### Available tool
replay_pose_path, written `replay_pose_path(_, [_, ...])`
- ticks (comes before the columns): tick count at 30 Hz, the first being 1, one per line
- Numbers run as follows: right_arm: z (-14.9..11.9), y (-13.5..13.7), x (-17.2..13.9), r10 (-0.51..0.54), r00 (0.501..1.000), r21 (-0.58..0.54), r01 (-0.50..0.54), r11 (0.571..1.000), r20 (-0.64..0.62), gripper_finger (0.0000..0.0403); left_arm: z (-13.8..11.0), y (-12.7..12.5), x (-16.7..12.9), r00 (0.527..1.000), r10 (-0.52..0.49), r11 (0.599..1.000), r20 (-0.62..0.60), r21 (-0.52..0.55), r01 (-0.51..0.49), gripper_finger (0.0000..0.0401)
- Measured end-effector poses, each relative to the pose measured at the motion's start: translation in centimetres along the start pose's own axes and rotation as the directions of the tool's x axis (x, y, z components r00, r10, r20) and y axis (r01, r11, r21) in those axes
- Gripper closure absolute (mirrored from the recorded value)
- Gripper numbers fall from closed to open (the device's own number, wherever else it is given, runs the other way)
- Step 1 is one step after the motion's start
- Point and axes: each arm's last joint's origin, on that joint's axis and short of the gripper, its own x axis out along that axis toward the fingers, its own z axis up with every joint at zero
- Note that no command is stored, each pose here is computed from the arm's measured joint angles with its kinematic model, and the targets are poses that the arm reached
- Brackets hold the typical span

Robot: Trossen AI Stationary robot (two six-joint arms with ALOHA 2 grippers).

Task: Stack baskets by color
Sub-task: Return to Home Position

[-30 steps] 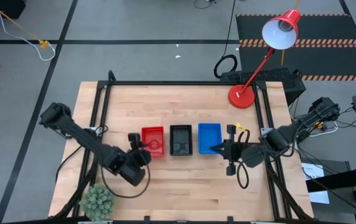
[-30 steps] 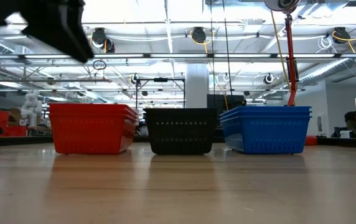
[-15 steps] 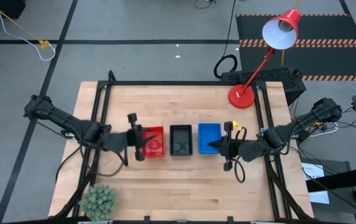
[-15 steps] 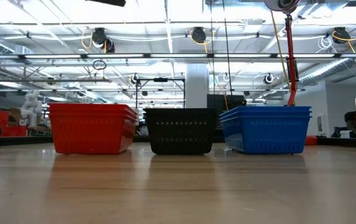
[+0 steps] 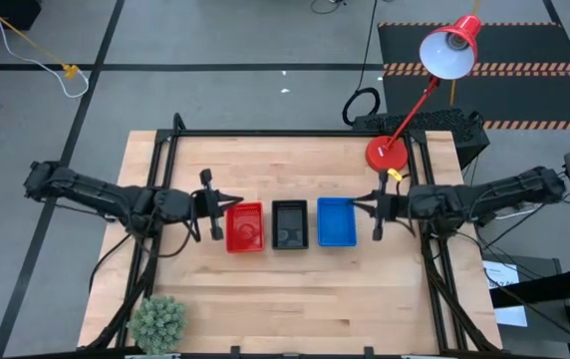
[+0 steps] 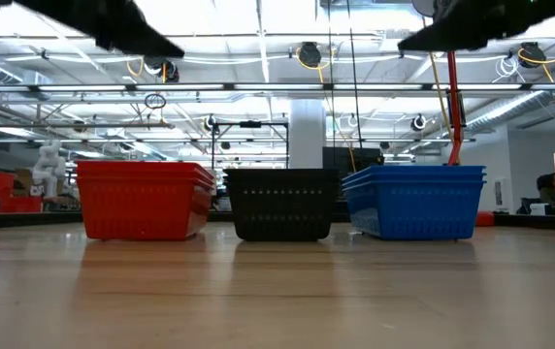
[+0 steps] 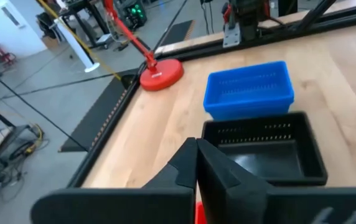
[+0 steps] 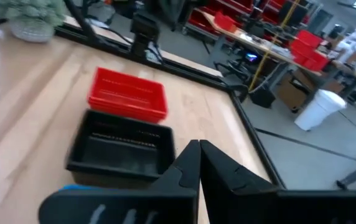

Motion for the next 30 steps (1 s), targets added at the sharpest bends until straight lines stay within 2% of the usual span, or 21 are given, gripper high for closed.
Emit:
replay_pose_path(7, [-2.8, -0.9, -0.8, 0.016, 1.000, 0.035, -0.017, 0.999, 0.022, 0.0403, -3.6, 1.1, 0.7, 0.997, -0.046, 0.997, 0.063, -0.055, 0.049, 0.0382])
replay_pose_path(13, [-5.1, -0.5, -0.5, -0.034, 0.997, 0.064, 0.030, 0.998, 0.066, 0.0403, -5.4, 1.8, 0.8, 0.983, -0.123, 0.987, 0.138, -0.089, 0.136, 0.0386])
replay_pose_path(19, [-7.1, 0.3, -0.2, -0.034, 0.995, 0.125, 0.022, 0.992, 0.094, 0.0403, -5.9, 2.0, 0.9, 0.972, -0.177, 0.974, 0.152, -0.116, 0.195, 0.0393])
replay_pose_path(25, [-8.7, 1.3, -0.1, 0.091, 0.990, 0.200, -0.111, 0.974, 0.104, 0.0403, -5.9, 2.0, 0.9, 0.971, -0.181, 0.973, 0.153, -0.115, 0.200, 0.0387])
replay_pose_path(30, [-9.4, 1.6, -0.2, 0.119, 0.987, 0.202, -0.138, 0.970, 0.107, 0.0403, -5.9, 2.1, 0.9, 0.969, -0.193, 0.971, 0.156, -0.112, 0.211, 0.0396])
